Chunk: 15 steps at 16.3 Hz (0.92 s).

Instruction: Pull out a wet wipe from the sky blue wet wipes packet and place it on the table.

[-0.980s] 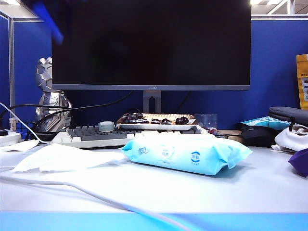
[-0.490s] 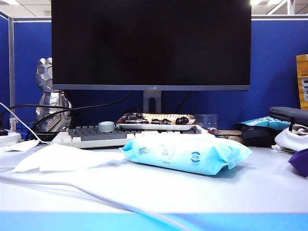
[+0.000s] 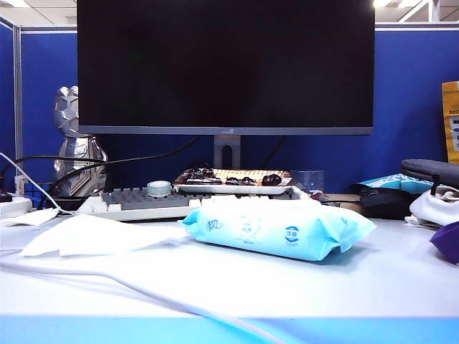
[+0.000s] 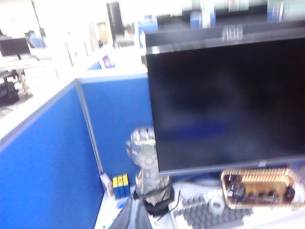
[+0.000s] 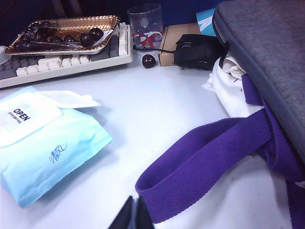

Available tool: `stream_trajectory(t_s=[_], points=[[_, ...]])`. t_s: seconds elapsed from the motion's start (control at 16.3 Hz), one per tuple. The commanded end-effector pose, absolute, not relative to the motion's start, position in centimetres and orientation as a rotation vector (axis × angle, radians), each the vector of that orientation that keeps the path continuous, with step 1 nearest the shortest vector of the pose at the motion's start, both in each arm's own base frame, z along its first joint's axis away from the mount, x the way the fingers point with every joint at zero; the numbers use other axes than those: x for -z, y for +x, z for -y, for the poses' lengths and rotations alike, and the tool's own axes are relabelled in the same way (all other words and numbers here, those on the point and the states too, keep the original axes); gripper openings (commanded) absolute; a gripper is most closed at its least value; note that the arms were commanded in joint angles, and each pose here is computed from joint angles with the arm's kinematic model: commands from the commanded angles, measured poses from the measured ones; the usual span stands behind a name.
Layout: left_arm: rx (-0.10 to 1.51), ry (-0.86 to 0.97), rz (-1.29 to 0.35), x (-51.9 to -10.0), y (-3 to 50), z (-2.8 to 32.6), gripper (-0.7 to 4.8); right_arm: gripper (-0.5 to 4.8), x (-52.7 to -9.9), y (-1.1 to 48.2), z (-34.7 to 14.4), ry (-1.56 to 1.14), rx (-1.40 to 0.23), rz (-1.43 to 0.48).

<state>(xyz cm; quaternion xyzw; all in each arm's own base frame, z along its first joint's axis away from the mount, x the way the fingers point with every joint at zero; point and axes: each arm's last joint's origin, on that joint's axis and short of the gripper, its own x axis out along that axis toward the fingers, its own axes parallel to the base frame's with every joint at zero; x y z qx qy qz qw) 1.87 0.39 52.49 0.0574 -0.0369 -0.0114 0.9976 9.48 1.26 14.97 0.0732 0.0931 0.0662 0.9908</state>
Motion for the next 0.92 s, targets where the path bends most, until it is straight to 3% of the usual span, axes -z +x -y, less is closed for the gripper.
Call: stream_trajectory(t_s=[0.06, 0.31, 0.49, 0.8, 0.92], points=[[0.023, 0.113, 0.056, -52.0, 2.4, -0.2, -0.05, -0.04, -15.1, 9.5, -1.3, 0.148, -0.133, -0.182], [0.061, 0.168, -0.068, -46.7, 8.3, 2.7, -0.05, -0.04, -15.1, 9.5, -1.3, 0.148, -0.132, -0.182], [0.116, 0.216, -0.237, -39.6, 12.5, 4.7, -0.05, -0.04, -15.1, 9.5, -1.3, 0.148, -0.133, -0.182], [0.174, 0.158, -0.301, -33.9, 14.6, 5.9, -0.05, -0.04, -15.1, 9.5, -1.3, 0.148, -0.133, -0.182], [0.164, 0.110, -0.254, -32.5, 14.2, 5.7, -0.05, -0.04, -15.1, 9.5, -1.3, 0.148, -0.133, -0.182]])
